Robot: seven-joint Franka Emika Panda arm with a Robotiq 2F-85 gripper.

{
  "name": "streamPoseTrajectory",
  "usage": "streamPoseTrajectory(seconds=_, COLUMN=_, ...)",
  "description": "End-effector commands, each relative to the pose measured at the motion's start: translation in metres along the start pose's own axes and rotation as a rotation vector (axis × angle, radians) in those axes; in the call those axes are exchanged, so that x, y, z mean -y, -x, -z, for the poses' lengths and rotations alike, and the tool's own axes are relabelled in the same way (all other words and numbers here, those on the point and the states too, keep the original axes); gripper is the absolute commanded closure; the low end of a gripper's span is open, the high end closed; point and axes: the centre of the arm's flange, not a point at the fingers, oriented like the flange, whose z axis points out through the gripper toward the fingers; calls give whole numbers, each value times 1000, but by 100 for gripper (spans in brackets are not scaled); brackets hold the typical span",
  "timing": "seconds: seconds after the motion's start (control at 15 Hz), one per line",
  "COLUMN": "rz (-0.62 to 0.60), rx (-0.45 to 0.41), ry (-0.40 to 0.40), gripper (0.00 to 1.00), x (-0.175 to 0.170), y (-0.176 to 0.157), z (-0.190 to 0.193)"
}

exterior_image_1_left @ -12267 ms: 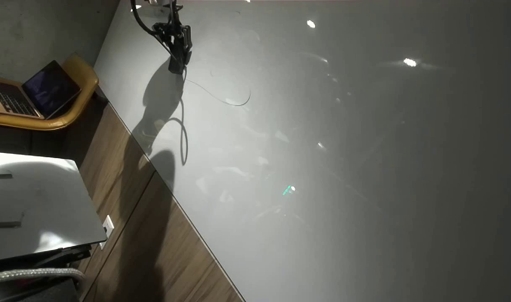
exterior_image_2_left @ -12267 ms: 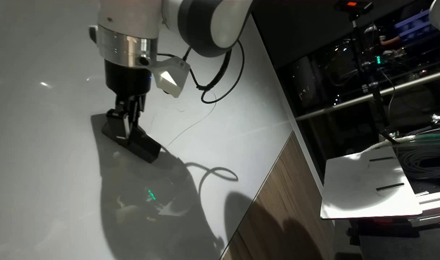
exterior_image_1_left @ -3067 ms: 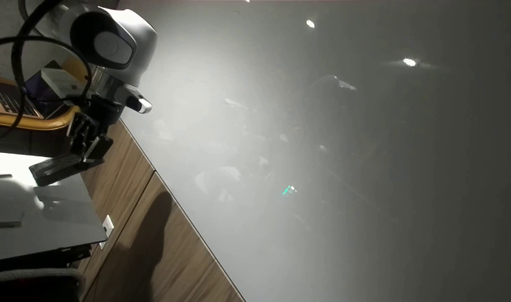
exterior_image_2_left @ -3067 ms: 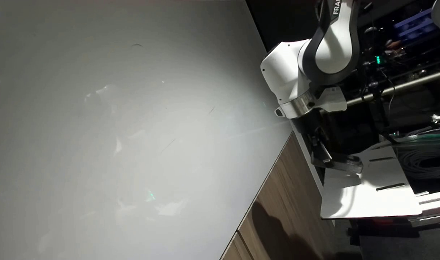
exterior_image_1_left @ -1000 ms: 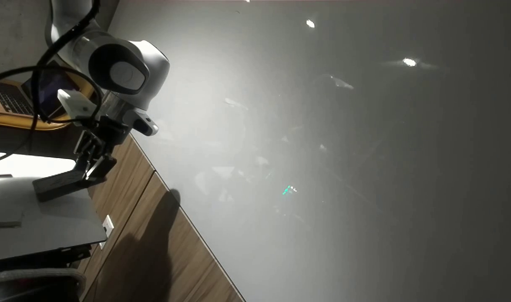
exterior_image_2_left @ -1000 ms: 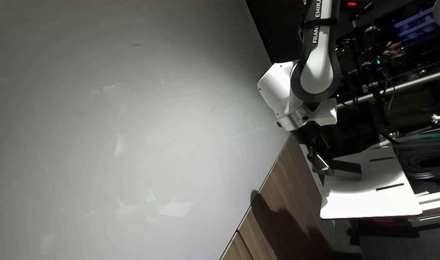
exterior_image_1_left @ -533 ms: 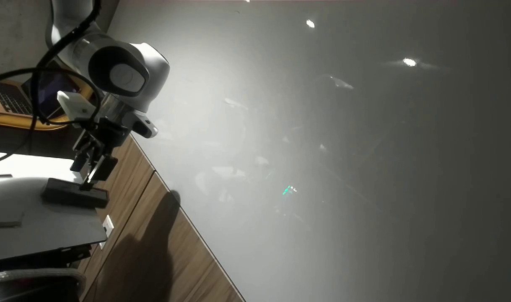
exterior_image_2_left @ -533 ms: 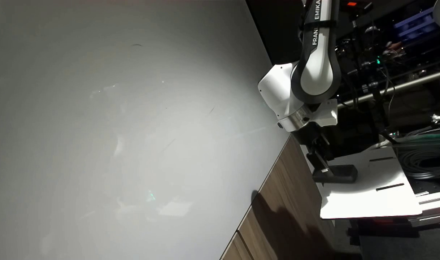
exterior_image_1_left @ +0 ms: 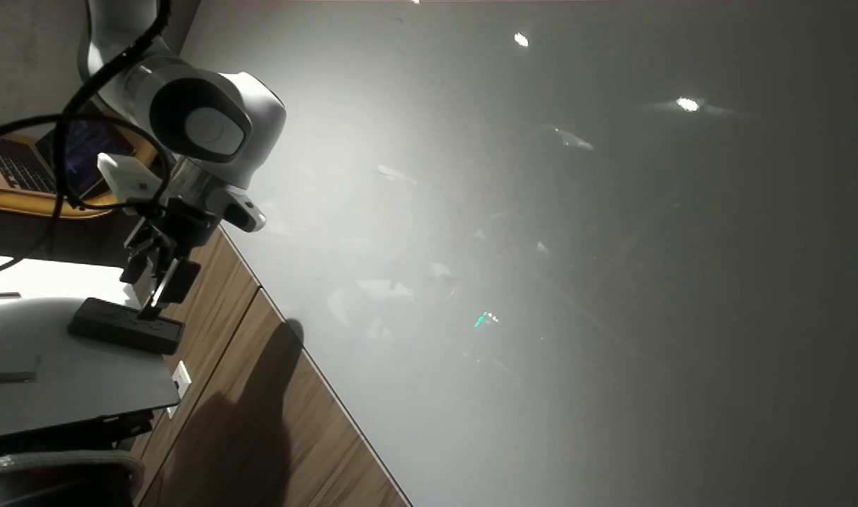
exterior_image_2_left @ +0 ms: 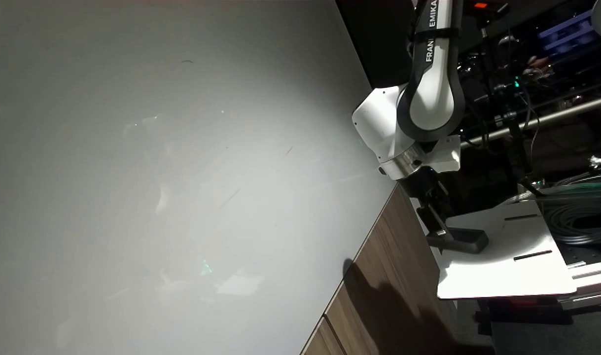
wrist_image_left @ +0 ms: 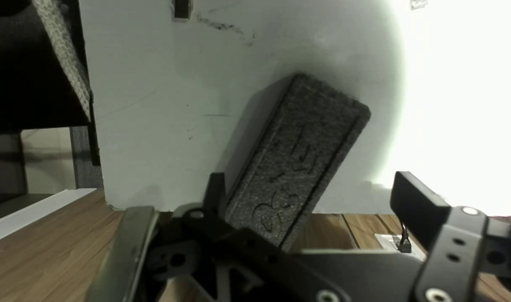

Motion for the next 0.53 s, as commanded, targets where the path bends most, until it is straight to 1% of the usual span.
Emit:
streamPoseTrajectory(seconds=0.0, rz=-17, rx=-27, ry=27, gripper=0, x=-2, y=0, z=-4)
streamPoseTrajectory(seconds=0.13, rz=-26, rx=-44, ry=58, gripper=0, x=2, y=7, z=-9)
streamPoseTrajectory(seconds=0.33, rz=-11, rx=-71, ry=131, gripper=0, x=13, y=17, z=-22)
streamPoseTrajectory(seconds=0.47, rz=-10, rx=-85, ry=160, gripper=0, x=17, y=22, z=-27)
